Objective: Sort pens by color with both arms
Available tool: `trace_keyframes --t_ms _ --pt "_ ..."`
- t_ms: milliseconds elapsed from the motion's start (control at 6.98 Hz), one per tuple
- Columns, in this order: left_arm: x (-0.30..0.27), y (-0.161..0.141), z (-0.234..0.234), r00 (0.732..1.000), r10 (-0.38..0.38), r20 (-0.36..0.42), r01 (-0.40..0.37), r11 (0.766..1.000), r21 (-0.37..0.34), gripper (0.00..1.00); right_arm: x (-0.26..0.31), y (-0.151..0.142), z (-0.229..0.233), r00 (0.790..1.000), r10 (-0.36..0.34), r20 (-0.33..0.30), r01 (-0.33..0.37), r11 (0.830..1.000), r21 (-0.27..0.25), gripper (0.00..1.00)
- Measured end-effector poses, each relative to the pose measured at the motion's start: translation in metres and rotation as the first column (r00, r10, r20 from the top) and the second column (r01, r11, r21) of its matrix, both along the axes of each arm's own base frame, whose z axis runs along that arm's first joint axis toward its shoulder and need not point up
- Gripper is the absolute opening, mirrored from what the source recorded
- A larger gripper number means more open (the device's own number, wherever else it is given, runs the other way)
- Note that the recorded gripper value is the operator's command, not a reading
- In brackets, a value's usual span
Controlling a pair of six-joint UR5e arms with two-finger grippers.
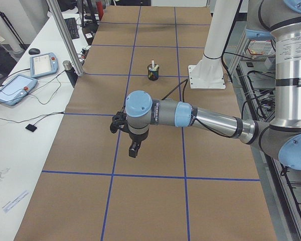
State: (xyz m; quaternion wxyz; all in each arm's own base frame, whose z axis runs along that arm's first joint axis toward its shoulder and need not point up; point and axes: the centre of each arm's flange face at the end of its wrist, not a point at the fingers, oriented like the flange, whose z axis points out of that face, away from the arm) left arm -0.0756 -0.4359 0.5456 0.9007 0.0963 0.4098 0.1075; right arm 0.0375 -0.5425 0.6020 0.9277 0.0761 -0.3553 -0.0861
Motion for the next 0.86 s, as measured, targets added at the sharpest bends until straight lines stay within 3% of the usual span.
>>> trace_keyframes --t_ms 430,859 --pt "0.005 -0.014 -0.024 1.0 -0.011 -0.002 0.011 1.0 0.02 0.99 -0.009 -0.026 -0.028 1.0 -0.015 -0.002 0.015 0.998 0.053 0.99" --pt "0.09 -0.094 -0.116 0.999 0.027 -0.029 -0.028 0.999 -0.019 0.99 -0.015 -0.029 -0.025 1.0 -0.024 0.015 0.023 0.999 0.044 0.99"
